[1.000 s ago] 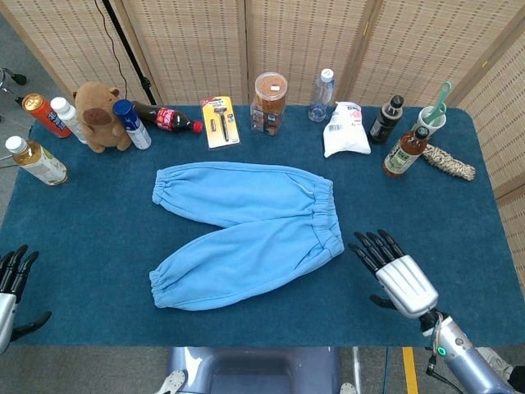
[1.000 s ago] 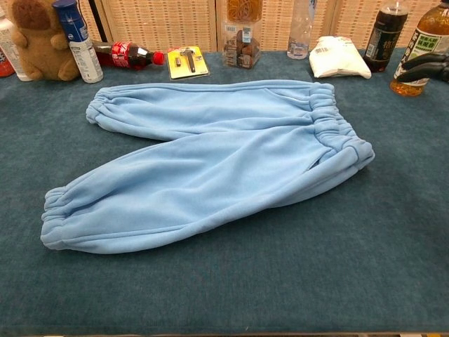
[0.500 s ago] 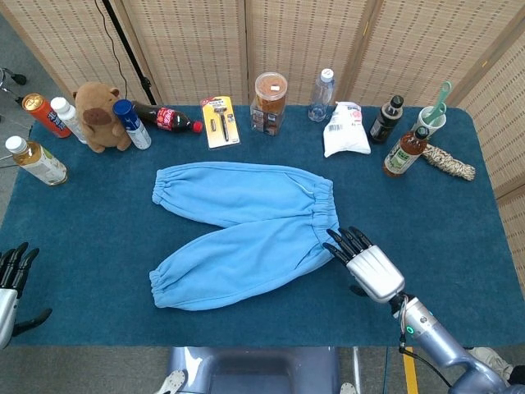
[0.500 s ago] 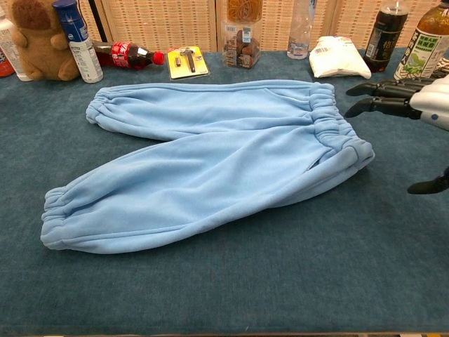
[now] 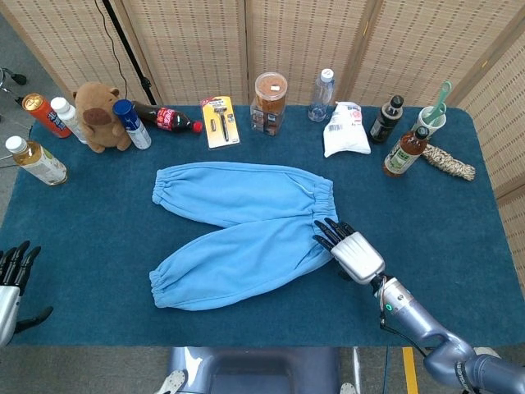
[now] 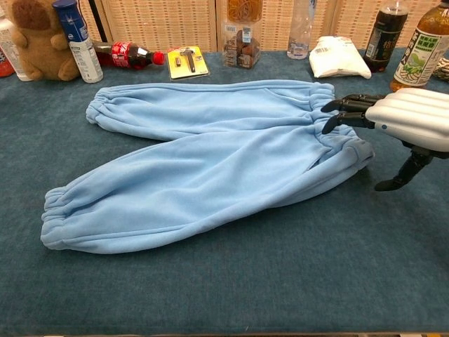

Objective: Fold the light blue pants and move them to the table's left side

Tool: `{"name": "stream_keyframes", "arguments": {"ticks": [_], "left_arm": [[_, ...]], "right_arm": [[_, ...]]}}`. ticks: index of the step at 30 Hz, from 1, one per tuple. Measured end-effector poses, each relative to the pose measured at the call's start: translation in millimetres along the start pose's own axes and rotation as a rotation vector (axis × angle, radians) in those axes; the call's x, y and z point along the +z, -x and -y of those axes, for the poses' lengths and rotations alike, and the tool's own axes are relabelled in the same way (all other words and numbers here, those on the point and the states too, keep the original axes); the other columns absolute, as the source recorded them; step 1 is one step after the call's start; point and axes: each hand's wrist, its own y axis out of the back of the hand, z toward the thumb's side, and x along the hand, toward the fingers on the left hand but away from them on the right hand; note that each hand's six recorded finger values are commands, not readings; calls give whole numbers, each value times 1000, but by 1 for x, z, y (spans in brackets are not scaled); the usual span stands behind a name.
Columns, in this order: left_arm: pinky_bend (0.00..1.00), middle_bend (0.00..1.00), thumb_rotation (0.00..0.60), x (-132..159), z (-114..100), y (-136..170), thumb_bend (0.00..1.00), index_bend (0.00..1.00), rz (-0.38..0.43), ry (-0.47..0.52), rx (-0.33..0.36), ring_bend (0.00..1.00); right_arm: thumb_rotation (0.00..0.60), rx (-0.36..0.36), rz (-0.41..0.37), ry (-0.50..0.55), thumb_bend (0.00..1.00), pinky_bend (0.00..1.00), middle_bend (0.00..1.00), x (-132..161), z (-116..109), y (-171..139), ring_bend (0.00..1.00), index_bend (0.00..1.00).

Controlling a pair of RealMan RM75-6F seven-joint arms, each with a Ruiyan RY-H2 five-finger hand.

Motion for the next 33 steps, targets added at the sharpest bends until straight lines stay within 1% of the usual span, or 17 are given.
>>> {"name": "stream_keyframes", "arguments": {"ticks": [3, 5, 10, 13, 14, 15, 16, 18, 20, 25, 28, 33], "left_arm": [[0, 0, 600, 0, 1, -1, 0, 0, 1, 2, -4, 0], [0, 0, 600, 0, 0, -1, 0, 0, -3, 4, -1, 0], [0, 0, 600, -2, 0, -2, 0, 0, -12, 7, -2, 0], [0, 0, 600, -1, 0, -2, 0, 0, -10, 5, -4, 0], [0, 0, 600, -1, 0, -2, 0, 0, -9, 6, -4, 0], [0, 0, 600, -1, 0, -2, 0, 0, -9, 6, -4, 0], [0, 0, 600, -1, 0, -2, 0, 0, -9, 6, -3, 0], [0, 0, 600, 0, 0, -2, 0, 0, -5, 6, -1, 0], [0, 0, 600, 1, -1, -3, 0, 0, 4, 6, 3, 0], [0, 0, 600, 9, 0, -4, 0, 0, 47, 11, 13, 0], [0, 0, 600, 16, 2, -5, 1, 0, 87, 11, 13, 0], [0, 0, 600, 28, 9, -10, 14, 0, 182, -9, -2, 0]], "right_arm": [[600, -2, -1, 11, 11, 360, 239, 1, 1, 5, 187, 349], [600, -12, -9, 23, 56, 391, 281, 4, 0, 8, 227, 387], [600, -36, -37, 35, 125, 396, 294, 11, -1, 13, 240, 408], [600, -33, -40, 27, 247, 432, 375, 12, 2, 17, 314, 494], [600, -29, -38, 29, 312, 463, 419, 12, 4, 18, 357, 542], [600, -28, -37, 32, 357, 482, 443, 12, 5, 19, 380, 568], [600, -29, -36, 39, 436, 509, 470, 12, 6, 20, 410, 597], [600, -40, -37, 51, 579, 544, 494, 13, 6, 21, 439, 621], [600, -55, -38, 59, 642, 562, 499, 12, 6, 22, 451, 627], [600, -71, -37, 76, 690, 586, 507, 9, 9, 23, 468, 635], [600, -78, -42, 83, 707, 592, 511, 9, 8, 23, 474, 638], [600, -88, -41, 107, 729, 596, 514, 9, 5, 23, 475, 641]]}}
